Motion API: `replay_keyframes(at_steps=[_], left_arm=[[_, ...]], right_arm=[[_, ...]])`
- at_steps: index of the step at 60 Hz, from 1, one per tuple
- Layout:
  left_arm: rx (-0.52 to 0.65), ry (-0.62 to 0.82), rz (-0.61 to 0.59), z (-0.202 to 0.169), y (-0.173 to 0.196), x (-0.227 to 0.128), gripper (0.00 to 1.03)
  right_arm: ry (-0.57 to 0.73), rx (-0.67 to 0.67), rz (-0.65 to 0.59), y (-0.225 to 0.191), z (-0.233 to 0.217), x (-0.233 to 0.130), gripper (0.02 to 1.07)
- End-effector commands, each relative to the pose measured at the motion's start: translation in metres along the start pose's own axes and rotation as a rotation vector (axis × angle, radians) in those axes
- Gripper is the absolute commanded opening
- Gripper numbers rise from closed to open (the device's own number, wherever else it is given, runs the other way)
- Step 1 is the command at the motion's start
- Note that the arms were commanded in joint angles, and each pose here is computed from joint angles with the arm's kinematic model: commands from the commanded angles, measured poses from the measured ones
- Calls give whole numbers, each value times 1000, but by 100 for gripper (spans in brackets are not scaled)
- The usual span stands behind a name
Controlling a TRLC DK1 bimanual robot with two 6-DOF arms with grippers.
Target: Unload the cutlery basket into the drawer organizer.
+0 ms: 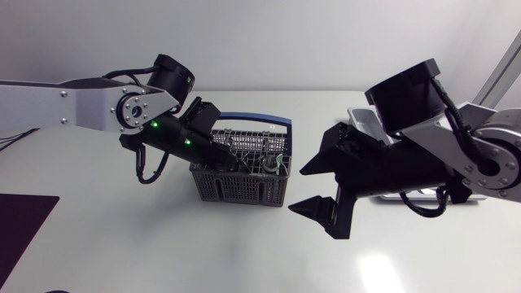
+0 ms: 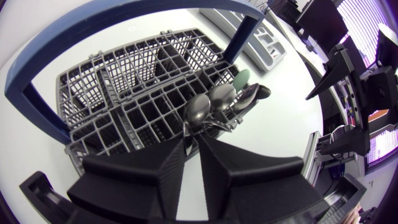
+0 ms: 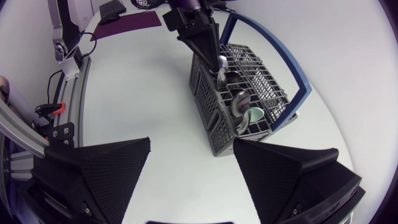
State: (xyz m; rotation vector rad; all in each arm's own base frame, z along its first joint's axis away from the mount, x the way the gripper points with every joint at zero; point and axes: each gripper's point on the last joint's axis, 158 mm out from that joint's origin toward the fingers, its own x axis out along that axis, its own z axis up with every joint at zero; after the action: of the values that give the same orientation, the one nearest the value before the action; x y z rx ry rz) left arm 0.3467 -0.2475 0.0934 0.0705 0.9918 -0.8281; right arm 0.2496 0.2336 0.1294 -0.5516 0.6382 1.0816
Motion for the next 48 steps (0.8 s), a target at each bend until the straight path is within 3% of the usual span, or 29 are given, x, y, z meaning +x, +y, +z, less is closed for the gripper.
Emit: replay_keyframes(at_steps=[1, 25, 48], left_arm=[[-16, -5, -4, 5, 4, 3, 11], [-36, -15, -46, 6, 0, 0, 4], [-50, -54, -85, 13, -3, -15, 4]], right_arm=[[-7, 19, 6, 1, 5, 3, 98], [-2, 17, 5, 2, 4, 4, 98], [2, 9, 10, 5, 3, 7, 98]])
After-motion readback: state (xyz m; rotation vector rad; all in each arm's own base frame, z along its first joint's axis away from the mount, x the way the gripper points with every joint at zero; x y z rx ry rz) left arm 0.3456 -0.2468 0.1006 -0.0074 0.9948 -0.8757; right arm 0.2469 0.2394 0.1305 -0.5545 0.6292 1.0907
